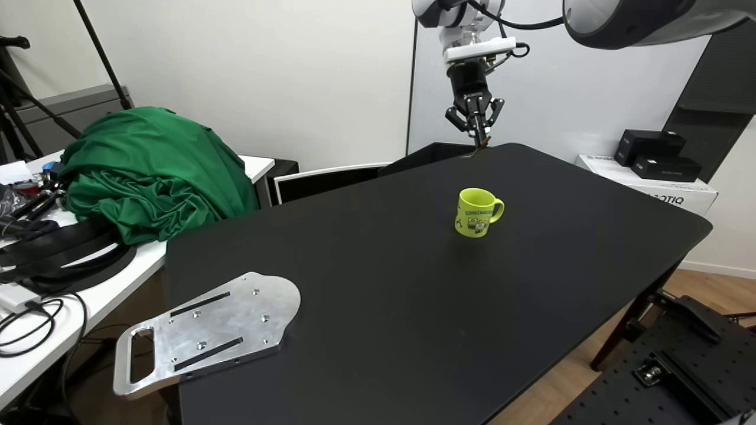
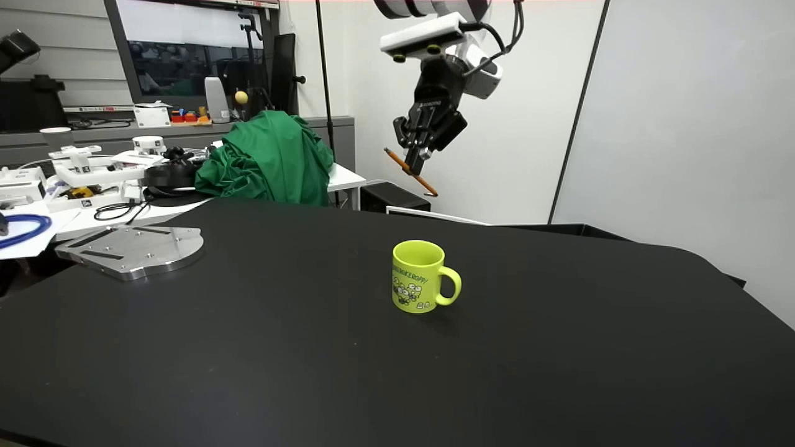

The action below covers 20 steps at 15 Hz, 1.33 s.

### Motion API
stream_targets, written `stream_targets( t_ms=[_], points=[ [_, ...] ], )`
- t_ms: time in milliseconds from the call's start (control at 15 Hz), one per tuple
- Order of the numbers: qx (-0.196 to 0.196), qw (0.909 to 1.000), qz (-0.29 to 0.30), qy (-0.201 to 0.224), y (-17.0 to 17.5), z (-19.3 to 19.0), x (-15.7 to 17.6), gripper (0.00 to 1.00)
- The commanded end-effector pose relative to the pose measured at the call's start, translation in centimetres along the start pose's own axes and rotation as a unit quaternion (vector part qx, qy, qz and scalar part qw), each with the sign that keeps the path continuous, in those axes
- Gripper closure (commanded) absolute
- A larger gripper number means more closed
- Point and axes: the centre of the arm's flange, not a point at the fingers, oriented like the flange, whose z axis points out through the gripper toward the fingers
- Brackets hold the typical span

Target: Put the orange object in the yellow mug

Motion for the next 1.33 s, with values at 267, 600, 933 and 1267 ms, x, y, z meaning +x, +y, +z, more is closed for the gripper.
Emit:
stream_targets(
  t_ms=[267, 600, 933, 1267],
  points=[
    [0.111, 0.9831, 0.023, -0.144, 5.1, 2.9, 6.2, 0.98],
    [0.185, 0.9755, -0.001, -0.119, 5.4, 4.1, 8.4, 0.98],
    [0.214, 0.9682, 0.004, -0.13, 4.5, 5.3, 9.7, 0.98],
    [0.217, 0.9684, 0.011, -0.122, 4.2, 5.1, 9.5, 0.98]
  ],
)
